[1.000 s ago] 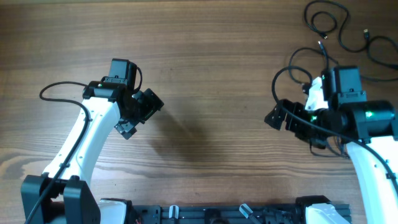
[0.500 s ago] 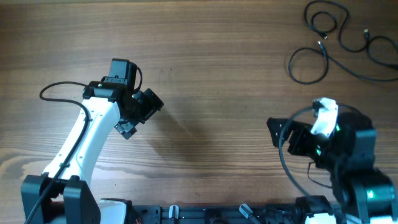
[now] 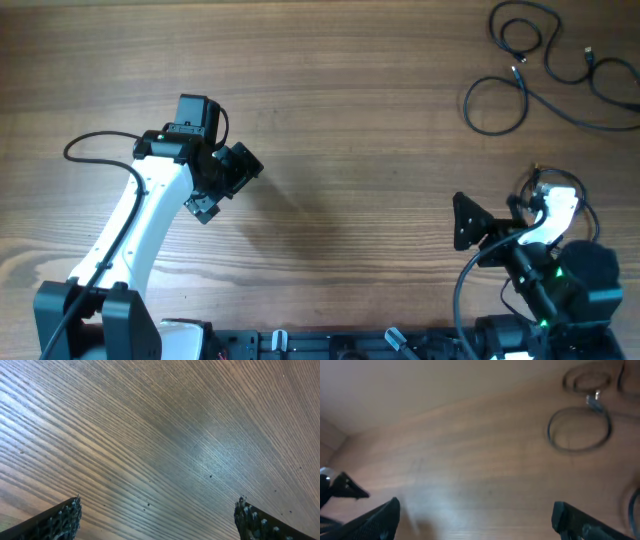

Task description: Untangle cables

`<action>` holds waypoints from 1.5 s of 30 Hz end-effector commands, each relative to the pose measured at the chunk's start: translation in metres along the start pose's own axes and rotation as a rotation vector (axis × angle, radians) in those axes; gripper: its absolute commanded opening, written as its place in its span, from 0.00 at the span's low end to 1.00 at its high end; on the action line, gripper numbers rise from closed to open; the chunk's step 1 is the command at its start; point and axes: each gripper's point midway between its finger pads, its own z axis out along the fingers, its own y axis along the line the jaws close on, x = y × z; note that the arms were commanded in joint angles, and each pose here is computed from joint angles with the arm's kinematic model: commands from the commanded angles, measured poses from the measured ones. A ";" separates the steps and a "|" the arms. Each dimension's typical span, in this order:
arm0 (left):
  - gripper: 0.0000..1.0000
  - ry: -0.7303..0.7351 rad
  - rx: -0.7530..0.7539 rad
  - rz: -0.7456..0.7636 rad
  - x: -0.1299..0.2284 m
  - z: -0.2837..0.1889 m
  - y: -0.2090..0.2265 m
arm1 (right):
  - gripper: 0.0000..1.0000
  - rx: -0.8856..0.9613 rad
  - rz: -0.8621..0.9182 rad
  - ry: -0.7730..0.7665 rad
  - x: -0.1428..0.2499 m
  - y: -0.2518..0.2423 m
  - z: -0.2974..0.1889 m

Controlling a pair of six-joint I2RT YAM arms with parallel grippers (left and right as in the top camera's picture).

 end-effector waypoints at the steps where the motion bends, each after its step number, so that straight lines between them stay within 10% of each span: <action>1: 1.00 0.003 0.004 0.007 0.001 0.000 -0.001 | 1.00 0.011 -0.213 -0.101 0.002 -0.007 0.003; 13: 1.00 0.003 0.004 0.007 0.001 0.000 -0.001 | 1.00 0.071 -0.276 -0.440 0.007 -0.034 0.028; 45: 1.00 0.003 0.004 0.007 0.001 0.000 -0.001 | 1.00 0.056 -0.304 -0.394 0.043 -0.047 0.056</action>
